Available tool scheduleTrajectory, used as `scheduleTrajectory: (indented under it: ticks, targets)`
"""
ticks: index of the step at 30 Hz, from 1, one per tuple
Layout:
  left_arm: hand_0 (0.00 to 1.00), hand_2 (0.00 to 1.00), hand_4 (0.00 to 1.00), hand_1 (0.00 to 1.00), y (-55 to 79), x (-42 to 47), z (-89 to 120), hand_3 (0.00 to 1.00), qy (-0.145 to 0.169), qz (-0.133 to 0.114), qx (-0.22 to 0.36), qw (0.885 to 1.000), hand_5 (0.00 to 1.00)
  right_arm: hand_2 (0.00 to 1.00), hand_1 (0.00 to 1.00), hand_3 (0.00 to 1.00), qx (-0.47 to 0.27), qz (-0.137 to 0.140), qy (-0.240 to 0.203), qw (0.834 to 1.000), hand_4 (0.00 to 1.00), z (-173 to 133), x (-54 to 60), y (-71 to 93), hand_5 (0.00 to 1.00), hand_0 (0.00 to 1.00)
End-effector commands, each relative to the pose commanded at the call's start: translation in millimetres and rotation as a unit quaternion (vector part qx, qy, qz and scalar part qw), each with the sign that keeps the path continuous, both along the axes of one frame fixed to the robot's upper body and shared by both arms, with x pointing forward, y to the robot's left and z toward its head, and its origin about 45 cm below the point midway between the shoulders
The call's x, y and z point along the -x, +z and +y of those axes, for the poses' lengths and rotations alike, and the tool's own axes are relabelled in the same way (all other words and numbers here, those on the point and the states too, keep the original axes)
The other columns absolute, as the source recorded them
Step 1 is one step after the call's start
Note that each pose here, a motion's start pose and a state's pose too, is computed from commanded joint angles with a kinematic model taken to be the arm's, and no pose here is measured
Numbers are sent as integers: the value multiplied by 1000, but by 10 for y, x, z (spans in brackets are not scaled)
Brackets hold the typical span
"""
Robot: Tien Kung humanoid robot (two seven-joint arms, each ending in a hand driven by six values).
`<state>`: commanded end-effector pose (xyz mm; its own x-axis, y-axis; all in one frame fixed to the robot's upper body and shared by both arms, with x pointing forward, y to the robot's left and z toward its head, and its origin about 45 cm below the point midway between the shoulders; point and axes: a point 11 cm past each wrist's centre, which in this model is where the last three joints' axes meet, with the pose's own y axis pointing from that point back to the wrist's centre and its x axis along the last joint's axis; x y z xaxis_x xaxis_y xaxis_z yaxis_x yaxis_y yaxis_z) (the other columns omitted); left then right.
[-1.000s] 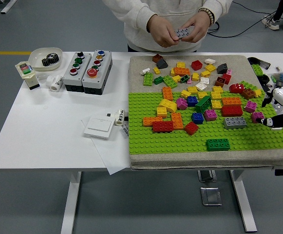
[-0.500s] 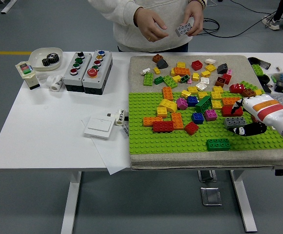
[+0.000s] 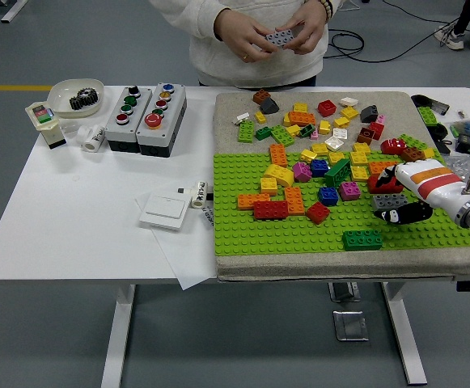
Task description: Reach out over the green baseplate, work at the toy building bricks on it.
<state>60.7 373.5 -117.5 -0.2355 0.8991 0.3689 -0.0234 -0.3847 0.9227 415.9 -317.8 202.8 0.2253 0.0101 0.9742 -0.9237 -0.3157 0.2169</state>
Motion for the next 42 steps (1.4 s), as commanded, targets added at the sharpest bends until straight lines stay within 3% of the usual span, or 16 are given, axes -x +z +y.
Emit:
scheduleTrajectory:
  ticks: [16,30,42]
  targets:
    - [607,660,564,697,3,-22,-6,551,-2,0,1,1000,624,556,502,628,12,3,-8,1000,813,-86,-59,-88,398,493]
    - [607,660,564,698,6,-48,-13,551,-4,-1,1,1000,625,548,489,604,33,3,14,999,799,-57,-74,-163,394,490]
    - [607,663,565,697,12,-80,-16,551,-9,0,1,1000,625,538,480,577,39,6,7,999,781,-101,-107,-205,398,485]
